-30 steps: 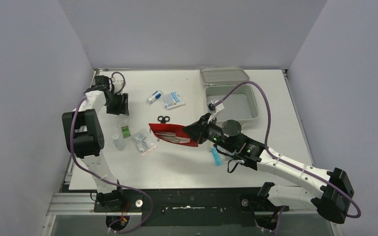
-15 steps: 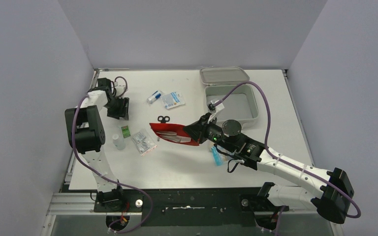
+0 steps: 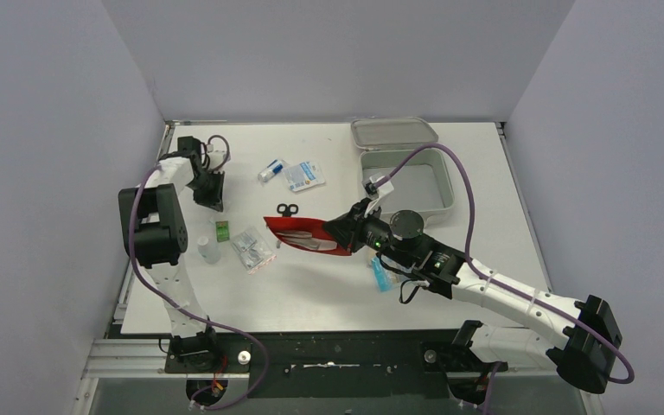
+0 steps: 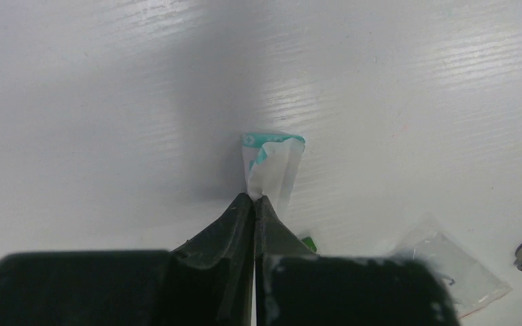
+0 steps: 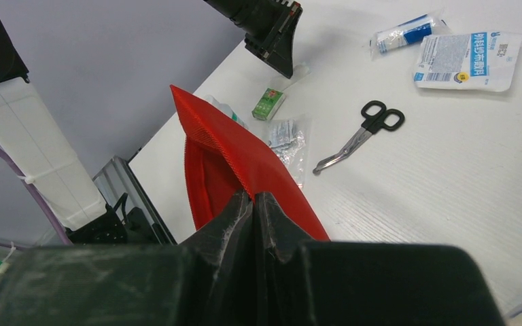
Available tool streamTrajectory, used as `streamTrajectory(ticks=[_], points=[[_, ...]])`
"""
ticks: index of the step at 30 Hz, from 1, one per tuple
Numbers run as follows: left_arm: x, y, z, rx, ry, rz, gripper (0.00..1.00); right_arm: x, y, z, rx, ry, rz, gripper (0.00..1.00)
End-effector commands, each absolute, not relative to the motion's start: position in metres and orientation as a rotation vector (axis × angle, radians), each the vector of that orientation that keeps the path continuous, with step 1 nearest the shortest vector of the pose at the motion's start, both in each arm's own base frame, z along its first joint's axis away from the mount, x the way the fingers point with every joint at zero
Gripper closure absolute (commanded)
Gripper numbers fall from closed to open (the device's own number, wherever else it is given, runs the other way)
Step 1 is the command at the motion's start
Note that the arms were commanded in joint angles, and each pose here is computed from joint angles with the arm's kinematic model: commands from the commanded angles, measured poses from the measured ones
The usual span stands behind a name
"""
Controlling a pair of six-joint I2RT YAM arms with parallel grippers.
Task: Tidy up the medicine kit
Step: Pick up the medical item at the center of the board.
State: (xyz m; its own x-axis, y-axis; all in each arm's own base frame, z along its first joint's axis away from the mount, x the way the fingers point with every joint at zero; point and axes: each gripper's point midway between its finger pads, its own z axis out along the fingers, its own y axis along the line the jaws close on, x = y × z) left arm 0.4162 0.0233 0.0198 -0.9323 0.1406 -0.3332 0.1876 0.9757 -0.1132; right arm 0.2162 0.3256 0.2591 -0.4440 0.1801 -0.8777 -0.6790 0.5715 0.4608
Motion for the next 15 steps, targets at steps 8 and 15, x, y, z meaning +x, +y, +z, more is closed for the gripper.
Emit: streamTrajectory(ticks=[8, 15], points=[[0.455, -0.001, 0.127, 0.271, 2.47, -0.236, 1.0, 0.235, 0.311, 0.278, -0.336, 1.738, 0.981, 1.0], [0.457, -0.025, 0.194, 0.352, 2.261, -0.216, 1.0, 0.251, 0.294, 0.27, -0.315, 1.788, 0.897, 1.0]])
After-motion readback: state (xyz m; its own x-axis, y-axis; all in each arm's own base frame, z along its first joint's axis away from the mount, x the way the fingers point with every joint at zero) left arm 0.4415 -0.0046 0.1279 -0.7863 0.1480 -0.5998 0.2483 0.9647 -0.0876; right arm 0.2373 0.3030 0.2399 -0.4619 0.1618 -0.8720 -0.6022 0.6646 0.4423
